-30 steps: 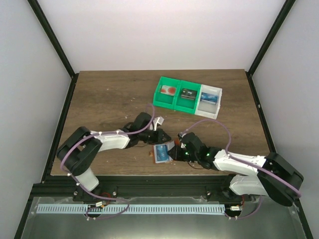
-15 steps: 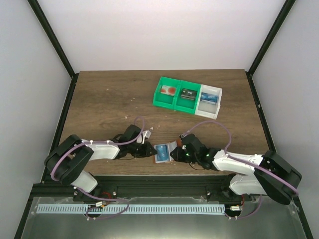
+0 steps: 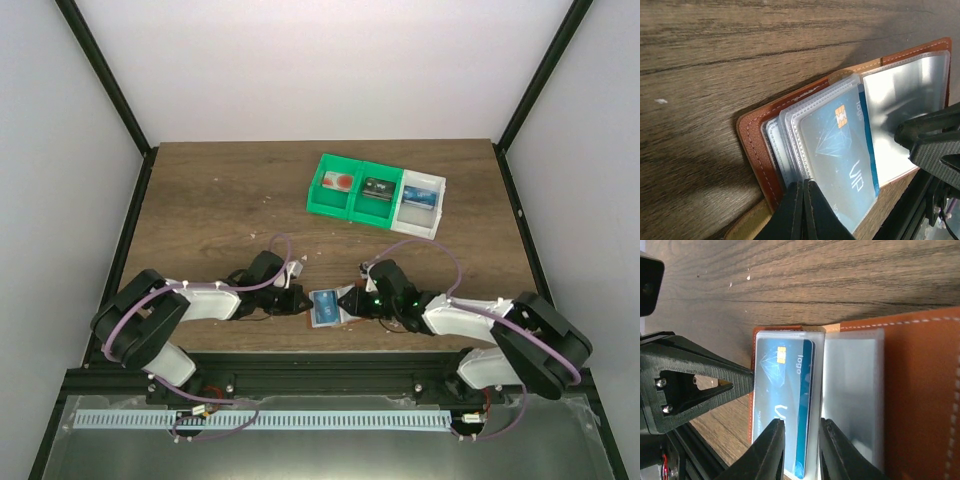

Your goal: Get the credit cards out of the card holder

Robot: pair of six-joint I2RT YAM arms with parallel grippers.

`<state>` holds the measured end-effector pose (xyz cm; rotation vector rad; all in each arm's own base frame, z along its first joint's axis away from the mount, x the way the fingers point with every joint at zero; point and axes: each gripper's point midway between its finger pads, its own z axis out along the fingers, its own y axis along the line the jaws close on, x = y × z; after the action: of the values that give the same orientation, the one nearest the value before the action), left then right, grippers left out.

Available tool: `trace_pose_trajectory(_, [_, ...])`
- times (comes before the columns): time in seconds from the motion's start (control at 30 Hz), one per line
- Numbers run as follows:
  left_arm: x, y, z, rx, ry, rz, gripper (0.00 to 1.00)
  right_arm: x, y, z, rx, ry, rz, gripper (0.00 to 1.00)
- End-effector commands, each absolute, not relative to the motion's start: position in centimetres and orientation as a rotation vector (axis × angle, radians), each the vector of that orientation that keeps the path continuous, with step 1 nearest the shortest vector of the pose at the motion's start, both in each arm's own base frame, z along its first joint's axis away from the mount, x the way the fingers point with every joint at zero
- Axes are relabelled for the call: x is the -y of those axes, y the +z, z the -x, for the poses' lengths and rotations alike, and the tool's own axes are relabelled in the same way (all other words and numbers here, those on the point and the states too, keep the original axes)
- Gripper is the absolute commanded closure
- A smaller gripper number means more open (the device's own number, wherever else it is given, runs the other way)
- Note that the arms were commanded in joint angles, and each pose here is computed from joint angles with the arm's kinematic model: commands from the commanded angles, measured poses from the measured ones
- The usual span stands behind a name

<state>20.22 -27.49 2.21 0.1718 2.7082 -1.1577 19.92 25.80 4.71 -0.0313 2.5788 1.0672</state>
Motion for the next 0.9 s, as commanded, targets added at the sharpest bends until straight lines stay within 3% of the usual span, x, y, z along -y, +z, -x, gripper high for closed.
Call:
trace_pose_trajectory(0.0, [26.9, 1.1, -20.5, -2.716, -1.084, -0.186, 1.0, -26.6, 4.8, -20.7, -2.557, 1.116, 0.059, 0.79])
trace_pose_trajectory(0.33, [27.2, 2.7, -20.7, -2.685, -1.119, -0.171, 1.0, -27.3, 2.7, -19.9, -2.609, 1.189, 0.075, 0.8])
trace_pose_trajectory(0.7, [28.6, 5.6, -20.4, -2.625, -1.275, -0.158, 0.9, -27.1, 2.7, -19.5, -2.597, 1.214, 0.056, 0.84])
trace_pose_trajectory(0.87, [28.9, 4.2, -20.2, -2.65, -1.272, -0.169, 0.94, -26.9, 2.6, -19.4, -2.597, 1.219, 0.048, 0.88])
